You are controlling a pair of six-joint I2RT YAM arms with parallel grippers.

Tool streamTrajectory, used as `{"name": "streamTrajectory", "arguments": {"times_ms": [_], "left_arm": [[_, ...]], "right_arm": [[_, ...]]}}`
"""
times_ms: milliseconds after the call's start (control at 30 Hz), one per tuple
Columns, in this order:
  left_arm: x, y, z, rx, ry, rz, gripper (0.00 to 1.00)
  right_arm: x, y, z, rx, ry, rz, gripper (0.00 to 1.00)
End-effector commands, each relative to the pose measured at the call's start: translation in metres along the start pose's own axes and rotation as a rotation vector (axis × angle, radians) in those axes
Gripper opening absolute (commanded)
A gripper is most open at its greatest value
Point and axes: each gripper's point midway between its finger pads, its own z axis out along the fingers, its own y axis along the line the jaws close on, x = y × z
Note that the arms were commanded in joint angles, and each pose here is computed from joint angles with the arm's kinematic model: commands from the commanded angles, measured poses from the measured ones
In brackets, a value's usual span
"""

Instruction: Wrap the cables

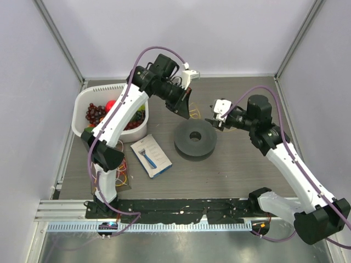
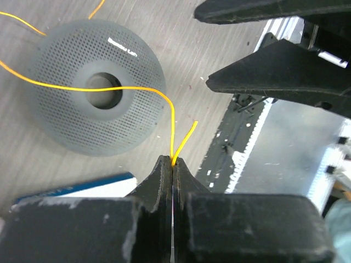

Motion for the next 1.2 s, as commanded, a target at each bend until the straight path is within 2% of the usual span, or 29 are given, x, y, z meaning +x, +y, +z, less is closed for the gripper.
{"name": "streamTrajectory", "arguments": {"times_ms": [0,100,133,167,200,467,700,800,933,1167], "left_arm": [[0.01,-0.018,-0.005,0.074,0.03,-0.206,0.0],[0.016,-0.026,-0.002,0.116,0.048,-0.263,0.0],[0.018,-0.027,-0.001,0.123,0.054,-0.276,0.0],[0.019,-0.029,-0.001,0.132,0.056,-0.286,0.0],[0.021,-0.03,0.0,0.138,0.064,-0.301,0.0],[0.025,-0.044,0.002,0.226,0.097,-0.391,0.0],[0.029,-0.049,0.0,0.258,0.112,-0.414,0.0],[0.031,-0.05,0.0,0.261,0.119,-0.419,0.0],[0.033,-0.053,-0.001,0.278,0.126,-0.415,0.0],[0.036,-0.053,0.0,0.275,0.134,-0.41,0.0]], "right_arm": [[-0.02,-0.012,-0.012,0.097,-0.079,-0.126,0.59],[-0.029,-0.002,-0.014,0.066,-0.124,-0.14,0.61],[-0.032,0.001,-0.014,0.049,-0.143,-0.149,0.64],[-0.035,0.004,-0.015,0.044,-0.157,-0.164,0.72],[-0.044,0.006,-0.014,0.04,-0.193,-0.188,0.73],[-0.055,0.053,-0.002,-0.068,-0.264,-0.422,0.75],[-0.047,0.066,0.017,-0.07,-0.21,-0.568,0.68],[-0.042,0.065,0.02,-0.068,-0.188,-0.618,0.58],[-0.035,0.064,0.022,-0.079,-0.153,-0.651,0.49],[-0.028,0.062,0.02,-0.1,-0.095,-0.634,0.5]]}}
